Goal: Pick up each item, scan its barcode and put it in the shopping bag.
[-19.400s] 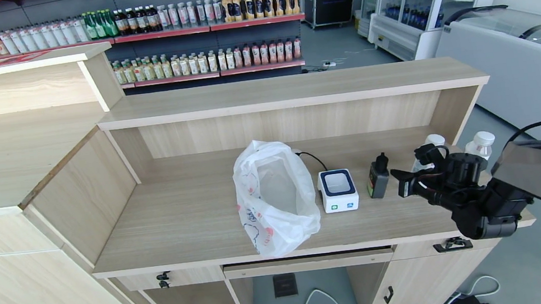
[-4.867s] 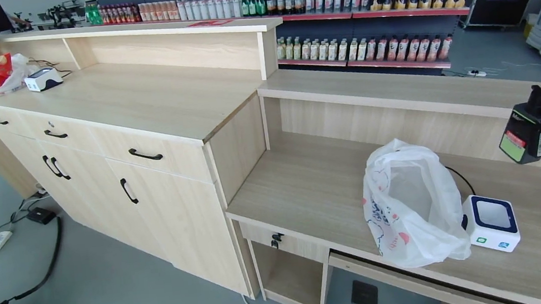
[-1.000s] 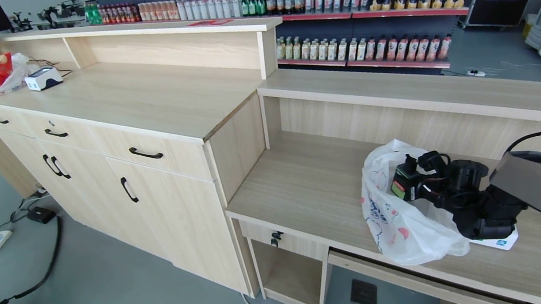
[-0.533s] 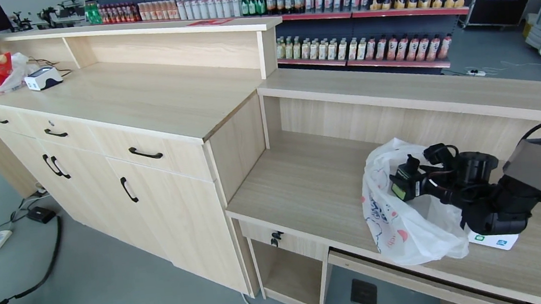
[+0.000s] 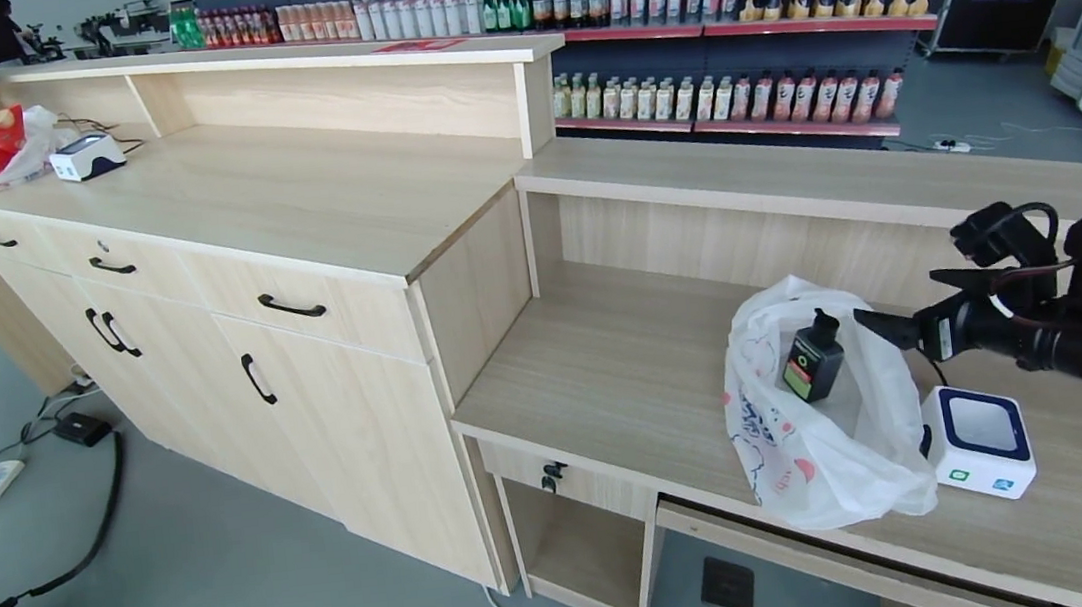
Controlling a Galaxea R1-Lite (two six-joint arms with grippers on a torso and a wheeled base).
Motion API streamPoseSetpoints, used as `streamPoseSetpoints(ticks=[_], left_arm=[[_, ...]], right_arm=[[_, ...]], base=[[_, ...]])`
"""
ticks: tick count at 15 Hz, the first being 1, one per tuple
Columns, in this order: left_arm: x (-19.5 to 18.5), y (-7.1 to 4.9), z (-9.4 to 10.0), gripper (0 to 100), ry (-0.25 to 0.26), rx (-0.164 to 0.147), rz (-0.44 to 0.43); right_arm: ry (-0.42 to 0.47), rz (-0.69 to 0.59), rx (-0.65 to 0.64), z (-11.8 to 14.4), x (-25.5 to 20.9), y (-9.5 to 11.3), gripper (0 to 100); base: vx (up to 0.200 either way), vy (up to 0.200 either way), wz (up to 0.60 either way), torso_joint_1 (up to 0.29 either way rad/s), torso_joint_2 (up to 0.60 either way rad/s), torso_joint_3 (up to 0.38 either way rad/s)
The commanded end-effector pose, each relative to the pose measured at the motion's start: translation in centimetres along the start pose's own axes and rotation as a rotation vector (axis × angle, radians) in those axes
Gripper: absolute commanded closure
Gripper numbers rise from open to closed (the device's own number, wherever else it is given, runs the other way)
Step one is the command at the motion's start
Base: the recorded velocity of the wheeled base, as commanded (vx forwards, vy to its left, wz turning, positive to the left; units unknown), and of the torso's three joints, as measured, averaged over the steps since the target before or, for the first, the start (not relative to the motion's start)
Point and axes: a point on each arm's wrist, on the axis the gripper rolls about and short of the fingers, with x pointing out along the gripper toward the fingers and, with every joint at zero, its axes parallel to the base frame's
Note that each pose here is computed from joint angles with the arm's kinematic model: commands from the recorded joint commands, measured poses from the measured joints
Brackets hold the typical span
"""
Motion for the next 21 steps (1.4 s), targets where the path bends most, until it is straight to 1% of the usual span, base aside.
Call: streamPoseSetpoints(ticks=[1,3,4,5,7,8,9,10,12,14,16,17,21], left_arm=[[0.0,0.0,0.0,0,0.000,-0.001,0.001],[0.0,0.0,0.0,0,0.000,-0.001,0.001],[0.0,0.0,0.0,0,0.000,-0.001,0.001],[0.0,0.0,0.0,0,0.000,-0.001,0.001],[0.0,0.0,0.0,0,0.000,-0.001,0.001],[0.0,0.0,0.0,0,0.000,-0.001,0.001],[0.0,0.0,0.0,0,0.000,-0.001,0.001],[0.0,0.0,0.0,0,0.000,-0.001,0.001],[0.0,0.0,0.0,0,0.000,-0.001,0.001],[0.0,0.0,0.0,0,0.000,-0.001,0.001],[0.0,0.0,0.0,0,0.000,-0.001,0.001],[0.0,0.0,0.0,0,0.000,-0.001,0.001],[0.0,0.0,0.0,0,0.000,-0.001,0.001]], right_arm=[[0.037,-0.190,-0.176,2.4,-9.2,-2.4,0],[0.008,-0.272,-0.153,3.5,-10.8,-3.8,0],[0.019,-0.300,-0.138,3.3,-11.1,-4.3,0],[0.059,-0.322,-0.111,2.7,-11.5,-4.8,0],[0.177,-0.390,-0.044,1.4,-11.5,-5.1,0],[0.215,-0.412,0.010,0.5,-10.9,-5.3,0],[0.229,-0.407,0.040,0.0,-10.6,-5.4,0],[0.295,-0.383,0.108,-2.1,-9.3,-5.7,0],[0.370,-0.323,0.150,-5.1,-7.3,-5.8,0],[0.367,-0.289,0.159,-6.6,-5.7,-6.3,0],[0.287,-0.253,0.141,-7.4,-4.2,-7.0,0],[0.252,-0.253,0.130,-7.3,-3.9,-7.3,0],[0.209,-0.274,0.106,-6.6,-3.4,-8.2,0]], base=[[0.000,0.000,-0.60,0.002,0.01,0.002],[0.000,0.000,-0.60,0.002,0.01,0.007],[0.000,0.000,-0.60,0.002,0.00,0.012],[0.000,0.000,-0.60,0.002,0.00,0.007],[0.000,0.000,-0.60,-0.005,0.00,0.005],[0.000,0.000,-0.60,-0.061,0.15,0.105],[0.000,0.000,0.00,-0.134,0.30,0.188],[0.000,0.000,0.00,-0.144,0.32,0.178],[0.000,0.000,0.00,-0.146,0.34,0.181],[0.000,0.000,0.00,-0.146,0.36,0.202],[0.000,0.000,0.00,-0.154,0.36,0.195],[0.000,0.000,0.00,-0.076,0.18,0.095],[0.000,0.000,0.00,-0.011,0.03,0.018]])
